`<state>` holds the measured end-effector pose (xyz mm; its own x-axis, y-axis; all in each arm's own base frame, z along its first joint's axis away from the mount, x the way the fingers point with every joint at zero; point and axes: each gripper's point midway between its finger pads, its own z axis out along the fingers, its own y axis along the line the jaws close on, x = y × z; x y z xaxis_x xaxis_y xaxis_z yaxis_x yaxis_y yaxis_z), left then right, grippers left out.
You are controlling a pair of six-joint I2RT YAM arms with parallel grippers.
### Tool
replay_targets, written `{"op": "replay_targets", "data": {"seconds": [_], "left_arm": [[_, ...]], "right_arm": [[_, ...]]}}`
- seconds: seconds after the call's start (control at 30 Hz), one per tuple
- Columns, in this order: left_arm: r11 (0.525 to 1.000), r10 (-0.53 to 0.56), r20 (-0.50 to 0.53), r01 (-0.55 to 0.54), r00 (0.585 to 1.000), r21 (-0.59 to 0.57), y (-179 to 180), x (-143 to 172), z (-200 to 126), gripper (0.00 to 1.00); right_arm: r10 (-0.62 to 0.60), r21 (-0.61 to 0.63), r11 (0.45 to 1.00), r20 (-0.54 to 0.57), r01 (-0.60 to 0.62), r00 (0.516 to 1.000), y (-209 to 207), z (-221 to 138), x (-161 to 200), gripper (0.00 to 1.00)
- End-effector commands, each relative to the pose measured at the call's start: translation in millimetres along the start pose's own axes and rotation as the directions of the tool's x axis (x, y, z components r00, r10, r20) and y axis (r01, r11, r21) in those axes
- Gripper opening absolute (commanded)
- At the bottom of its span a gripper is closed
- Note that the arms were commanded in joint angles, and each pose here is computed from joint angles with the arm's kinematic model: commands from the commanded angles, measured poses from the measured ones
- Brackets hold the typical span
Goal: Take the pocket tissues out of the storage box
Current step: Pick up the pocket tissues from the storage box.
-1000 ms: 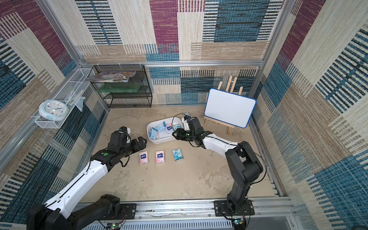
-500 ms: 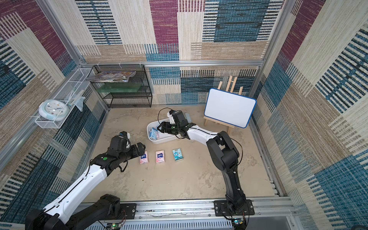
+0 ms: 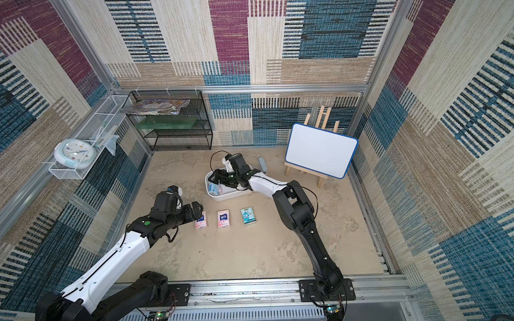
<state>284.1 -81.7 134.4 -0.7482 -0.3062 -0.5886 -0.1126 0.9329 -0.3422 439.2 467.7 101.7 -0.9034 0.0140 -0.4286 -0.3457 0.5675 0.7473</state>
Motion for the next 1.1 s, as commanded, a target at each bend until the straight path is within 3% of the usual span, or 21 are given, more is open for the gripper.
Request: {"op": "replay_targets", "data": {"seconds": [0.0, 0.13, 0.6, 0.8, 1.07], "left_arm": [[1.000, 0.013, -0.008, -0.013, 1.000, -0.006, 2, 2, -1, 0.99], [1.000, 0.013, -0.009, -0.013, 1.000, -0.006, 3, 4, -1, 0.99], [1.000, 0.017, -0.010, -0.017, 1.000, -0.009, 4, 5, -1, 0.99], [1.000, 0.019, -0.003, -0.019, 1.000, -0.013, 4, 3, -2, 0.99], [1.000, 0.014, 0.023, -0.014, 1.000, -0.004, 0, -6, -6, 0.99]], "right_arm": [[0.031, 0.002, 1.000, -0.028, -0.031, 0.999, -4, 6, 5, 0.92], [0.049, 0.011, 0.999, -0.043, -0.048, 0.998, -8, 14, 8, 0.91], [0.069, -0.040, 0.997, -0.087, -0.073, 0.994, -3, 25, 20, 0.67], [0.035, -0.032, 0.999, -0.055, -0.037, 0.998, 5, 15, 13, 0.57], [-0.030, 0.005, 1.000, -0.003, 0.030, 1.000, 20, -11, 0, 0.55]]}}
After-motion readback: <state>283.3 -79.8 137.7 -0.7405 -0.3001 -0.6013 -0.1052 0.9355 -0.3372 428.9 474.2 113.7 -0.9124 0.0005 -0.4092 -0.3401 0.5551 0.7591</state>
